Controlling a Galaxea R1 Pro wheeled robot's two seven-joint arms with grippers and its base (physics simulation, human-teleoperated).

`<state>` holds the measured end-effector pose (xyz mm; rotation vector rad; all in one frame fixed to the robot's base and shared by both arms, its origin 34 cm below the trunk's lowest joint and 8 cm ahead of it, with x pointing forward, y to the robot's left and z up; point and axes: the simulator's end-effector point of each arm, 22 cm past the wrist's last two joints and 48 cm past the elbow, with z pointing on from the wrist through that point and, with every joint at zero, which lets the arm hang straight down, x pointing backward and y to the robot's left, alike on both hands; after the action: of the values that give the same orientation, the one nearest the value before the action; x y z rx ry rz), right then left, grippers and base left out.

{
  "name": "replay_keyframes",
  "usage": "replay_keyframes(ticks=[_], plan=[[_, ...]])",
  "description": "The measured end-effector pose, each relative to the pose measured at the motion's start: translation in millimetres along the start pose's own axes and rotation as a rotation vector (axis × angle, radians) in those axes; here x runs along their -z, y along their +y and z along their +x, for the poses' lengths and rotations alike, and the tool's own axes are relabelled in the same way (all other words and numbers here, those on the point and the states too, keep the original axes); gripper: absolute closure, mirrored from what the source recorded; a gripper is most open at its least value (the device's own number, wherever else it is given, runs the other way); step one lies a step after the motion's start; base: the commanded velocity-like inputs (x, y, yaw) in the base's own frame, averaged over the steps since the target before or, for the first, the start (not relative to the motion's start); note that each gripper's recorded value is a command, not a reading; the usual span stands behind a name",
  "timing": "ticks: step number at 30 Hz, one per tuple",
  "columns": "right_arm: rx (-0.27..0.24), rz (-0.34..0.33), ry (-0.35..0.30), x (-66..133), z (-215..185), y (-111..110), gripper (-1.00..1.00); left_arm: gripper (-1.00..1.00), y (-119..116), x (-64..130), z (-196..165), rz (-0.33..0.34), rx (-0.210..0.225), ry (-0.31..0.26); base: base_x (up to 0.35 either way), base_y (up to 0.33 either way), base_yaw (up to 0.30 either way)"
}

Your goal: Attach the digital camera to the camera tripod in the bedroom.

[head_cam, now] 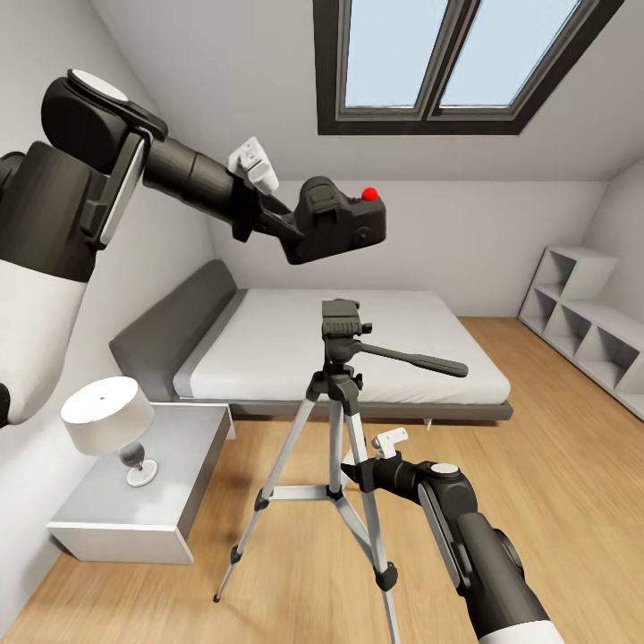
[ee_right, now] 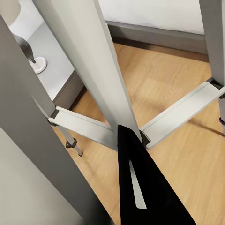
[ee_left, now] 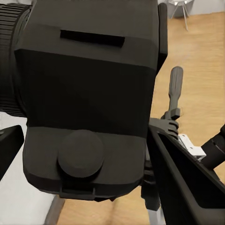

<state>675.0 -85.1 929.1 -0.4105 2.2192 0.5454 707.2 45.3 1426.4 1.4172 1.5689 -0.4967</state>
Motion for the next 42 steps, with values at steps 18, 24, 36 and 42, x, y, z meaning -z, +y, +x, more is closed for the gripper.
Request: replay_keyframes(ticks=[18,24,36,42], plan=[[-0.001,-0.001,0.0,0.0,0.1,0.0,1.0,1.0,-8.0,-10.9,-0.4,0.048,0.026,-0.008,0.0,0.0,0.0],[0.0,-0.001,0.0,0.1,0.1,-0.1,1.0,1.0,-1.7,-20.5,9.3,0.065,0.085,0.004,0.0,0.0,0.0],[0.001,0.0,0.0,0.1,0.1,-0.1,1.0,1.0,-15.0,-20.5,13.2,0.14,0.101,0.011,0.0,0.0,0.0],[0.001,-0.001,0.0,0.1,0.1,-0.1,1.0,1.0,-11.4,-15.1,21.4,0.144,0.115,0.02,0.0,0.0,0.0]])
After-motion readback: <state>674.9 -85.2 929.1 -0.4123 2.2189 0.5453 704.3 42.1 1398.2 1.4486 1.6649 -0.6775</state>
